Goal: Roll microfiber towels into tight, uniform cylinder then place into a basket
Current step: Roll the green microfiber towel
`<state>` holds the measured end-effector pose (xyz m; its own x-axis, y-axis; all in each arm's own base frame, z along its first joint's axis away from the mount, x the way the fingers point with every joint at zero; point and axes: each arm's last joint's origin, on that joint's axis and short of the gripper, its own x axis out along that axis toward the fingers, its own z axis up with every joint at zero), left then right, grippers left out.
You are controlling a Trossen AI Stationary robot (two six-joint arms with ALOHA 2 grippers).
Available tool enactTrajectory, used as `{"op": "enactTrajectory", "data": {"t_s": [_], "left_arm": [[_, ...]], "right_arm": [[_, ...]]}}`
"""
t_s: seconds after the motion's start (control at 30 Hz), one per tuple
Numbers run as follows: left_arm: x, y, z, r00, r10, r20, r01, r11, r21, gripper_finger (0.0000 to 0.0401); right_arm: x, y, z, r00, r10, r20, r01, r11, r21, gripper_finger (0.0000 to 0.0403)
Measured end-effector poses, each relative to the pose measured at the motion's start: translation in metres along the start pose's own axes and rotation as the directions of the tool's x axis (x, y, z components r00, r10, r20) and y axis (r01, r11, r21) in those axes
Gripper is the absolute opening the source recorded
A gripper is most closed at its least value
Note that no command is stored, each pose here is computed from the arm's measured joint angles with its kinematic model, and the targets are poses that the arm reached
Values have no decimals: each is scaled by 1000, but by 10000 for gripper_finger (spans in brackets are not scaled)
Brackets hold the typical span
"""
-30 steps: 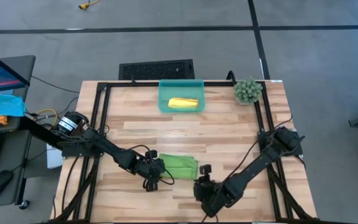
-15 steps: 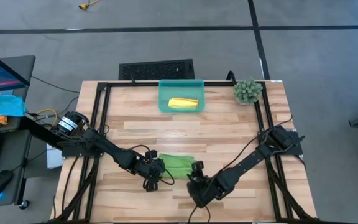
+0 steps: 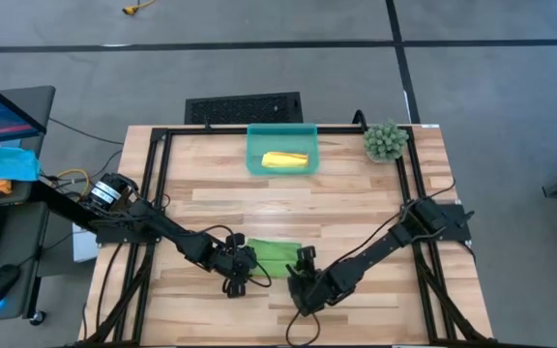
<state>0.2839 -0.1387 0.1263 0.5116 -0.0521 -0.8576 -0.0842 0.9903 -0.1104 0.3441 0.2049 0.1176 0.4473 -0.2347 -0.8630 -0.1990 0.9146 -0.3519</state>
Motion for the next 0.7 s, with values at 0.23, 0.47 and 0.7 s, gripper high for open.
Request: {"op": "enactTrajectory", "data": {"t_s": [0.23,0.47,0.7], "left_arm": [[0,0,-1,1000,9,-3,-9,1000,30,174],[-3,-10,-8,996,81,39,-86,986,142,174],[-17,-22,-18,992,112,59,-121,971,204,174]], "right_arm": [[7,1,-2,999,29,-24,-27,997,79,189],[7,3,-2,998,50,-26,-46,992,121,84],[8,2,-3,999,44,-31,-40,992,122,16]]}}
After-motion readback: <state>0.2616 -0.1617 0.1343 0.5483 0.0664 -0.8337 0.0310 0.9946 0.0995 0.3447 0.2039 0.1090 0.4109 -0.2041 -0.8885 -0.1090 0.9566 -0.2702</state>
